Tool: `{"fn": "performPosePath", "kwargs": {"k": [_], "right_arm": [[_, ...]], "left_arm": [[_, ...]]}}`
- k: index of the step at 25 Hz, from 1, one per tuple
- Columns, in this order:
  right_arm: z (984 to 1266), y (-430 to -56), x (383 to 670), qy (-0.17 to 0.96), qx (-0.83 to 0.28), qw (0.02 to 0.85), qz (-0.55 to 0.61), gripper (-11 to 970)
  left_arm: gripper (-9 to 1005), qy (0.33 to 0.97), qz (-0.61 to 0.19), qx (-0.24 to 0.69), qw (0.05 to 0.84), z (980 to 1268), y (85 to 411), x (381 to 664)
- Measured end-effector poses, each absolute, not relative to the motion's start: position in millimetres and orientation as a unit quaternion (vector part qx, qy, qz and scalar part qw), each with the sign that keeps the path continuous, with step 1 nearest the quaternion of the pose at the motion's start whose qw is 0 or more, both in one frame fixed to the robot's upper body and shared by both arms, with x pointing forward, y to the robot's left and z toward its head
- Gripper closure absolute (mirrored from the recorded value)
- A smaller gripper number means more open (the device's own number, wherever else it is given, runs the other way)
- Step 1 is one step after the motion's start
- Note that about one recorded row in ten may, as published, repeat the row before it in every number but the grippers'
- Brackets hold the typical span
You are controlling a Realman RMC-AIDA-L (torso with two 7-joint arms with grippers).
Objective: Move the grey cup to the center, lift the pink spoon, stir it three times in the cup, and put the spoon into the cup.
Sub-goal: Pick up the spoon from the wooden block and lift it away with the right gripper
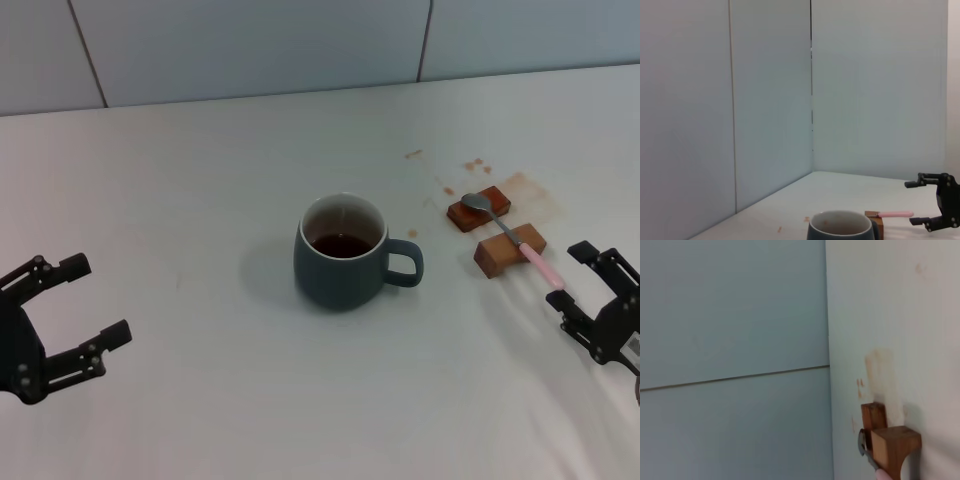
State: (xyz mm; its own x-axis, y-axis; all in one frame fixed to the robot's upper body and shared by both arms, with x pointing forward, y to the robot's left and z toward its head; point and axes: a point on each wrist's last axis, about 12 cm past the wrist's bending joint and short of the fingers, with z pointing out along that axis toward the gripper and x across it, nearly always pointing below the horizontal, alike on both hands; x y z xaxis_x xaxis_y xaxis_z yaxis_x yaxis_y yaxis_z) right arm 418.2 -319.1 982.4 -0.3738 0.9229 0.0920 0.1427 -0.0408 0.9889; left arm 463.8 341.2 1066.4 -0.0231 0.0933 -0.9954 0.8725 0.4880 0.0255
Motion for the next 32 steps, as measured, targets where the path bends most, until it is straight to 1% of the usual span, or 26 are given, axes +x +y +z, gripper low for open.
{"fn": "performPosePath", "kwargs": {"k": [8,21,29,32], "right_arm": [[980.9,-316.2,430.1,0.616,0.44,0.337,0.559,169],[986.1,-312.0,447.4,0.623,0.425,0.339,0.563,168],[986.3,-310.2,450.0,0.624,0.424,0.337,0.563,169],[985.7,-309.9,450.0,0.624,0.425,0.336,0.562,188]], "left_arm": [[136,0.632,-0.33,0.377,0.591,1066.8,341.8,463.3],[136,0.628,-0.329,0.367,0.603,1067.9,344.1,459.8],[136,0.623,-0.33,0.359,0.611,1068.8,346.9,454.6],[136,0.622,-0.33,0.357,0.614,1069.1,348.2,452.9]]}}
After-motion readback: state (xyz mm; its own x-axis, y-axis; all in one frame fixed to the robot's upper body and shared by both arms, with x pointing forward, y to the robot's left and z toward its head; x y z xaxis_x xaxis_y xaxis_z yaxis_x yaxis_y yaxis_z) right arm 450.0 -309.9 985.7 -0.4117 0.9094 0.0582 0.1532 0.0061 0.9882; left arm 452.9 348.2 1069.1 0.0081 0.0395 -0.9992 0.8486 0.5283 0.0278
